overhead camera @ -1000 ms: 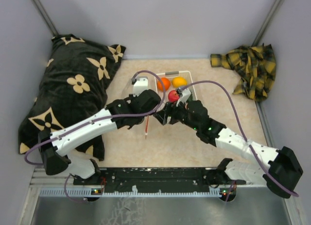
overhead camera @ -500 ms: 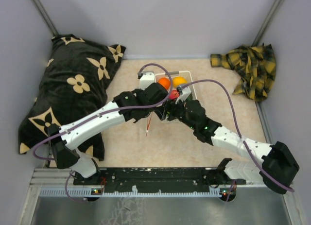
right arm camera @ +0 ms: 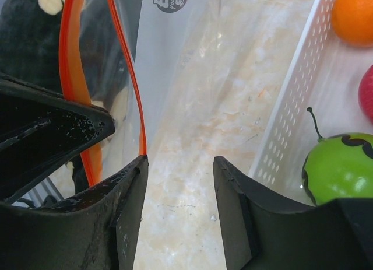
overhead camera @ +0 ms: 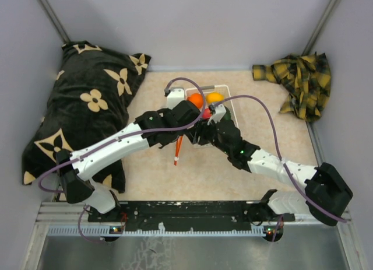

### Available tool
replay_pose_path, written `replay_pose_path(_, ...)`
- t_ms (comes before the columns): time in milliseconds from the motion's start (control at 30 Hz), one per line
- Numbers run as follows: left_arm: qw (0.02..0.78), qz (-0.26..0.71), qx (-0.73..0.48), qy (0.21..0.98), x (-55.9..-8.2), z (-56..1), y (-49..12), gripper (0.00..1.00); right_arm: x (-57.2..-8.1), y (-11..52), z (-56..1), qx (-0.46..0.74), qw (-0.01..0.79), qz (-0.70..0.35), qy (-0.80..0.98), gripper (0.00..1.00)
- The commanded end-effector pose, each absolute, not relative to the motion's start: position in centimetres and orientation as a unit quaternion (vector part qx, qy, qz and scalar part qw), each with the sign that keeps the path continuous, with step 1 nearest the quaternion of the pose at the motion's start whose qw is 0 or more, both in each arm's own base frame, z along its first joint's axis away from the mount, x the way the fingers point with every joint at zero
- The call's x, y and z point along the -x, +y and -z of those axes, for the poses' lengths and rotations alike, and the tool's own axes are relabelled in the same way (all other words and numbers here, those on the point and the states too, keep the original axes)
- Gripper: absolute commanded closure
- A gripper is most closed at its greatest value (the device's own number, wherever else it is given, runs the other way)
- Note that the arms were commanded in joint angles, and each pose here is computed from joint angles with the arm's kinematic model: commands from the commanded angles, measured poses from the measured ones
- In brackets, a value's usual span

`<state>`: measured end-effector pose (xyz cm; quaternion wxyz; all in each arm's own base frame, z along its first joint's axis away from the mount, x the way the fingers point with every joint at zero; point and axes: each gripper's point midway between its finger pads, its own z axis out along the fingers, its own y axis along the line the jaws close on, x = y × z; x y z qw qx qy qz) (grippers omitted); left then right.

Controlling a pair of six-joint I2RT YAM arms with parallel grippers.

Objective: Place the food in the zip-top bag and seal the zipper
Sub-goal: Open the zipper of the food storage bag.

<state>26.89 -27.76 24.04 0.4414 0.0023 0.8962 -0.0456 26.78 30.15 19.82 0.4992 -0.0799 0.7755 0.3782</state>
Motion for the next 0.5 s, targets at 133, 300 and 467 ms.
replay_pose_path(133, 0.446, 0.047, 0.026, 0.893, -27.2, -23.8, -27.4, 1.00, -26.5, 32.1, -24.0, 0.080, 0.514, -0.442, 0.731, 0.51)
replay_pose_path(300, 0.445, 0.035, 0.031, 0.895, -27.3, -23.0, -27.2, 1.00, -25.8, 32.2, -25.3, 0.081, 0.513, -0.466, 0.716, 0.51)
replay_pose_path(467, 0.447, 0.031, 0.034, 0.893, -27.5, -23.0, -27.3, 1.00, -25.6, 31.8, -25.4, 0.077, 0.517, -0.466, 0.714, 0.51)
